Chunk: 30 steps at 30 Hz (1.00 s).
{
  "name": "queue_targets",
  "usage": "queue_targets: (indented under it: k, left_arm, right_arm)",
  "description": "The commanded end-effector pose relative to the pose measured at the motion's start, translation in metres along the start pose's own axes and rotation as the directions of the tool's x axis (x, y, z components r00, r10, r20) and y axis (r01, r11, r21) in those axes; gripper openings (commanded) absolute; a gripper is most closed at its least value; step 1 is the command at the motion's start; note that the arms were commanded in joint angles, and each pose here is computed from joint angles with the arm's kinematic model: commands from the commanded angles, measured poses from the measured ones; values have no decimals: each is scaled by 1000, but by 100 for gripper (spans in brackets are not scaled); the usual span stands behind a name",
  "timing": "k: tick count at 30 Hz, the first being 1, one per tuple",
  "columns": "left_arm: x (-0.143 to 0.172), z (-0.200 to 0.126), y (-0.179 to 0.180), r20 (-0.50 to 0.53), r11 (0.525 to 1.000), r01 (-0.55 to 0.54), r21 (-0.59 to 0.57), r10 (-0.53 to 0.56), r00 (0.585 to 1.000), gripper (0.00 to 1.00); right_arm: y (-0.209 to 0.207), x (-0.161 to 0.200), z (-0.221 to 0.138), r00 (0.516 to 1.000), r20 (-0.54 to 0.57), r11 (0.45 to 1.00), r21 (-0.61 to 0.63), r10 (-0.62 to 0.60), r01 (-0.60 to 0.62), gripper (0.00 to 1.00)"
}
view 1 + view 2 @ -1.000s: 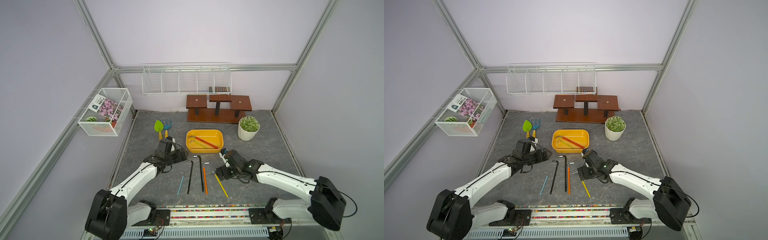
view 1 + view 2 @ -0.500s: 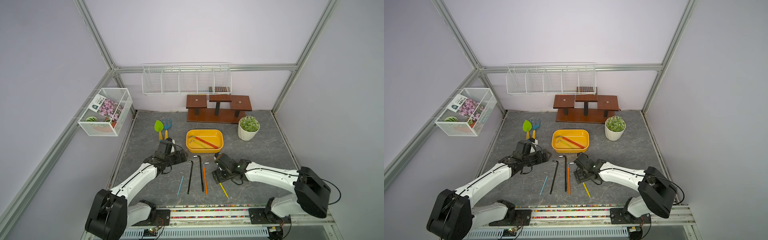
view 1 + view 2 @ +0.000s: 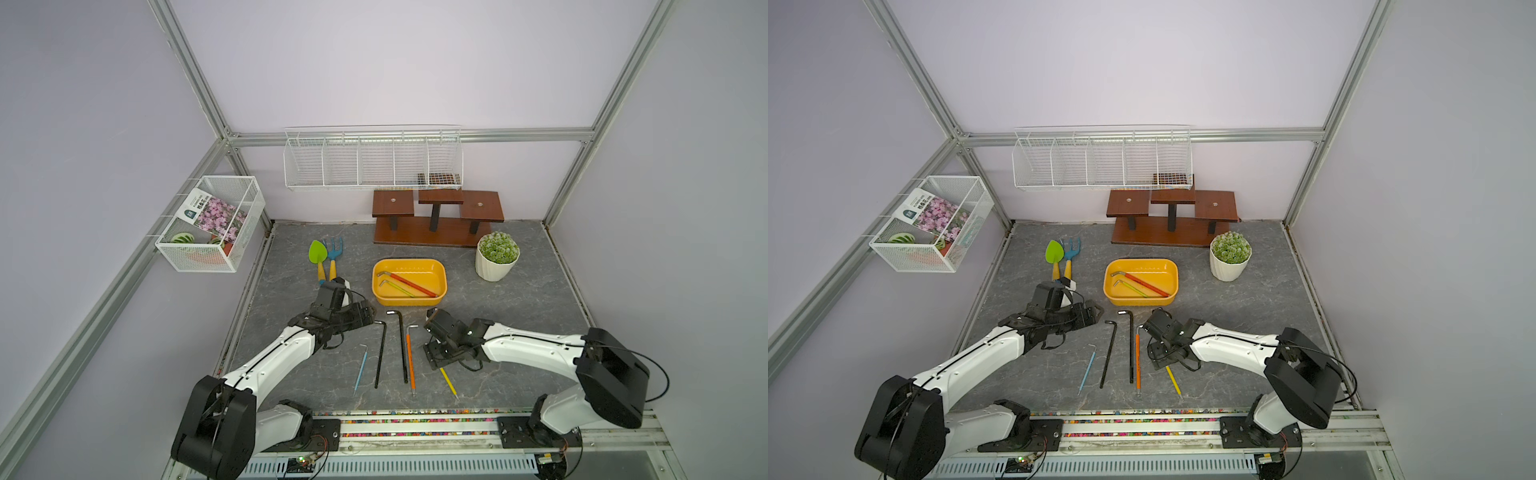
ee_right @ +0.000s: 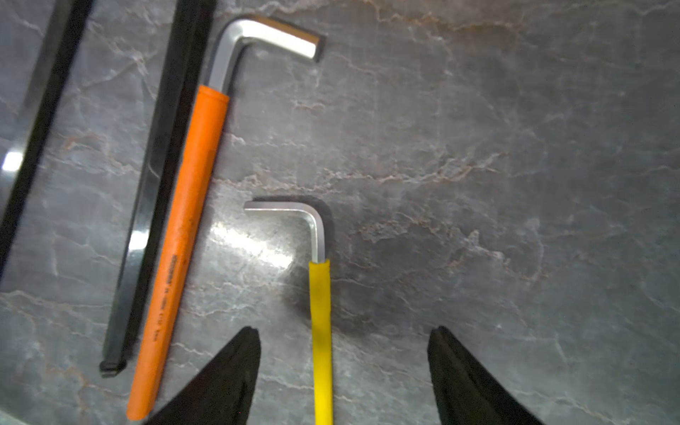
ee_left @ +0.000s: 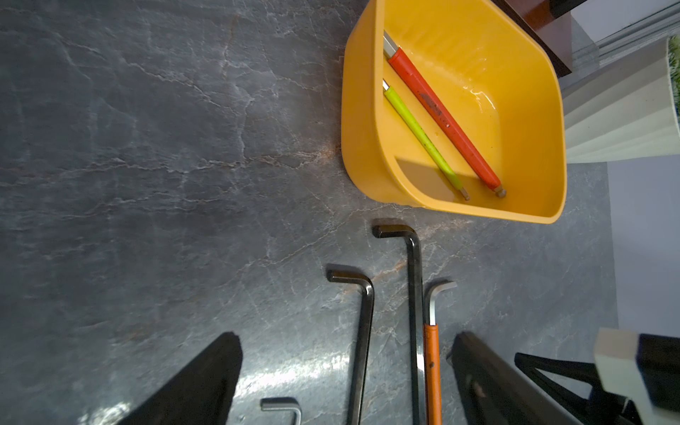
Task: Put the hex key on the desktop into the storage box
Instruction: Pick up the Allen key from the center of the board.
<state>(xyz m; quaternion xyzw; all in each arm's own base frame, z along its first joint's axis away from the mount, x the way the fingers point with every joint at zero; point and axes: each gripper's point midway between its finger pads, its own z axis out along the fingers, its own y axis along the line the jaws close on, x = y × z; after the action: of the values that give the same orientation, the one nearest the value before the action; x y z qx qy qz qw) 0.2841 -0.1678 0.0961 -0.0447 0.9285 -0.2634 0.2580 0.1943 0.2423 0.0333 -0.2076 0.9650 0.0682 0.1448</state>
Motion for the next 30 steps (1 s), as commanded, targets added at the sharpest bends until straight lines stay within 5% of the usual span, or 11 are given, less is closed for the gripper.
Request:
queue_targets:
  k: [1, 6, 17, 30]
  left_arm:
    - [1, 3, 2, 1, 1000, 5, -8, -5, 1000, 94]
    - [2, 1, 4, 0, 1000, 6, -16, -6, 1000, 94]
    - [-1, 4, 3, -4, 1000, 7, -20, -7, 1000, 94]
    - [-4, 0, -3, 2, 1000, 21, 3, -21, 1000, 94]
  right_arm:
    - [0, 5, 4, 999, -32, 999, 40, -14, 16, 72]
    - [5, 9, 12, 997, -67, 996, 67, -50, 55, 68]
    - [-1, 13, 21, 991, -111, 985, 146, -71, 87, 34]
    - [-9, 0, 5, 989, -83, 968, 207, -123, 138, 12]
